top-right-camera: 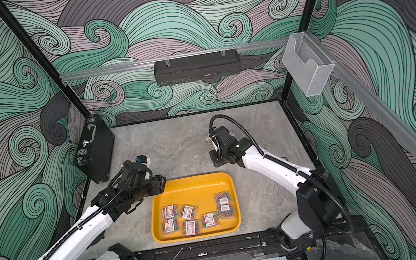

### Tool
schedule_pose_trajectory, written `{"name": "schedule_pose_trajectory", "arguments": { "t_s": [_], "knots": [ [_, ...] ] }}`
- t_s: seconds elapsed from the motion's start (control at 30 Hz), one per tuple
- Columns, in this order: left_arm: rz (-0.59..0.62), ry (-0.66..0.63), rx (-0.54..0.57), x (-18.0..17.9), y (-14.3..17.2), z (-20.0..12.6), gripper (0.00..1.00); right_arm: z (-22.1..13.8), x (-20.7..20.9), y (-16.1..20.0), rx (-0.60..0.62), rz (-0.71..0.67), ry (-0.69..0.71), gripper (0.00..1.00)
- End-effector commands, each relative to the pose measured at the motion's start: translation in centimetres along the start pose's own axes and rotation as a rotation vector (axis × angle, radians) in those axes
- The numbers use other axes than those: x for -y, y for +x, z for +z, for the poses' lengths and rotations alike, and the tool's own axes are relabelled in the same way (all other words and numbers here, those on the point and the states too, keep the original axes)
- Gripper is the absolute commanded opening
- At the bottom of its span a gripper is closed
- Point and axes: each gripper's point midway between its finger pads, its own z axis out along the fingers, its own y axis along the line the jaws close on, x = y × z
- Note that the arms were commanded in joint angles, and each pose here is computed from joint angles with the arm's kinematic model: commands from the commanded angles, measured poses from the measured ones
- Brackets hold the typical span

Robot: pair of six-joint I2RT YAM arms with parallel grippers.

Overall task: Take the paper clips out of the storage box
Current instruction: Pick up the boxed paper clips from the storage box.

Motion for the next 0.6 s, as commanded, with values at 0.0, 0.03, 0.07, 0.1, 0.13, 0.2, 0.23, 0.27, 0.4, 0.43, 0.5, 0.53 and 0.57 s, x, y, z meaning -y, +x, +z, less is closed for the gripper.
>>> {"name": "schedule_pose_trajectory", "arguments": {
  "t_s": [0.0, 0.03, 0.07, 0.1, 0.13, 0.2, 0.23, 0.27, 0.4, 0.43, 0.5, 0.53, 0.57],
  "knots": [
    [-0.012, 0.005, 0.002, 0.1, -0.5, -0.9, 0.66, 0.5, 3.0, -0.7, -0.017, 0.013, 0.087, 0.43],
    [-0.013, 0.003, 0.001, 0.0, -0.4, -0.9, 0.66, 0.7, 4.0, -0.9, -0.019, 0.024, 0.110, 0.43],
    [-0.011, 0.003, -0.002, 0.0, -0.3, -0.9, 0.66, 1.1, 5.1, -1.2, -0.023, 0.036, 0.136, 0.43],
    [-0.013, 0.002, -0.001, 0.0, -0.3, -0.9, 0.66, 1.4, 6.2, -1.3, -0.038, 0.043, 0.161, 0.43],
    [-0.014, 0.002, -0.002, 0.0, -0.3, -0.9, 0.66, 1.7, 7.1, -1.6, -0.043, 0.051, 0.180, 0.43],
    [-0.014, 0.003, 0.000, -0.1, -0.3, -1.0, 0.66, 2.3, 9.0, -2.1, -0.057, 0.069, 0.214, 0.43],
    [-0.013, 0.002, 0.001, -0.1, -0.3, -1.1, 0.66, 2.7, 9.7, -2.3, -0.063, 0.077, 0.225, 0.43],
    [-0.015, 0.004, 0.003, -0.1, -0.4, -1.1, 0.66, 3.0, 10.5, -2.6, -0.065, 0.087, 0.232, 0.43],
    [-0.014, 0.006, 0.008, -0.1, -0.4, -1.3, 0.66, 5.0, 13.2, -3.6, -0.092, 0.121, 0.255, 0.43],
    [-0.014, 0.006, 0.007, -0.1, -0.4, -1.3, 0.66, 5.5, 13.8, -3.8, -0.099, 0.125, 0.262, 0.43],
    [-0.014, 0.006, 0.005, -0.1, -0.3, -1.4, 0.66, 6.6, 15.0, -4.1, -0.120, 0.134, 0.280, 0.43],
    [-0.016, 0.006, 0.005, -0.1, -0.3, -1.4, 0.66, 7.0, 15.4, -4.3, -0.126, 0.137, 0.285, 0.43],
    [-0.016, 0.005, 0.006, -0.2, -0.3, -1.5, 0.66, 7.5, 15.9, -4.4, -0.134, 0.139, 0.290, 0.43]
  ]
}}
